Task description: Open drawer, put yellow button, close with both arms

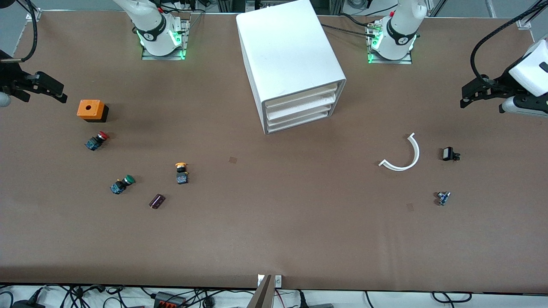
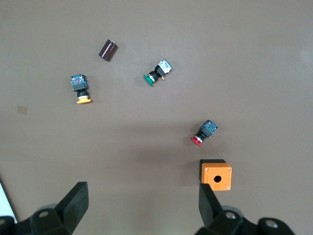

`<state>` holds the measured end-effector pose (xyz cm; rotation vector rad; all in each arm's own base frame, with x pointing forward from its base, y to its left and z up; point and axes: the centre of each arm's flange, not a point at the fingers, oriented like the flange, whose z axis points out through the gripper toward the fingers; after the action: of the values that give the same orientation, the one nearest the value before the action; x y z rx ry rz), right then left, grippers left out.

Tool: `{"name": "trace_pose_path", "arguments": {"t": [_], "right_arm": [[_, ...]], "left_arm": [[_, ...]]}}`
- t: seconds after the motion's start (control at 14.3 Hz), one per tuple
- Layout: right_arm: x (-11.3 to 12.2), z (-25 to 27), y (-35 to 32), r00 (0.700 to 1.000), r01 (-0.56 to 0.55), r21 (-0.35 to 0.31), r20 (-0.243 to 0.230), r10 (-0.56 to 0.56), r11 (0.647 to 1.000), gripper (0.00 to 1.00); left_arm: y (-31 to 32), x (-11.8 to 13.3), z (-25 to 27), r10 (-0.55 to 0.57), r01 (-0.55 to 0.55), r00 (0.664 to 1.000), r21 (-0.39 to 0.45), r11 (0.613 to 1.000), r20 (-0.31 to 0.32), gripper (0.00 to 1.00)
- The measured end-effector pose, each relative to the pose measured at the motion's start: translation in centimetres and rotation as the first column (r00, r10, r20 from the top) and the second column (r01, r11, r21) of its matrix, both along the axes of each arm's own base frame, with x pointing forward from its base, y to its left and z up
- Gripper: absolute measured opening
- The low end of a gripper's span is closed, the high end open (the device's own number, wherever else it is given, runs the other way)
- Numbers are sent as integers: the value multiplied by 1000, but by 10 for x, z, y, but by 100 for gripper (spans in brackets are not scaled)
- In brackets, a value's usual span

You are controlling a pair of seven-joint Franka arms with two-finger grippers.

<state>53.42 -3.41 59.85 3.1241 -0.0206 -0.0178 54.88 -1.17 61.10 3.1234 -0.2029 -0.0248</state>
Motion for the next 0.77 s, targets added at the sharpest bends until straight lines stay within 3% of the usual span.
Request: {"name": "trace_pose_path", "arguments": {"t": [0.77], "right_arm": [[0,0,2,1000,-5,0,-1,5,1000,100]], "left_arm": [[0,-1,-1,0,0,1000,0,1000,-6,100]]}}
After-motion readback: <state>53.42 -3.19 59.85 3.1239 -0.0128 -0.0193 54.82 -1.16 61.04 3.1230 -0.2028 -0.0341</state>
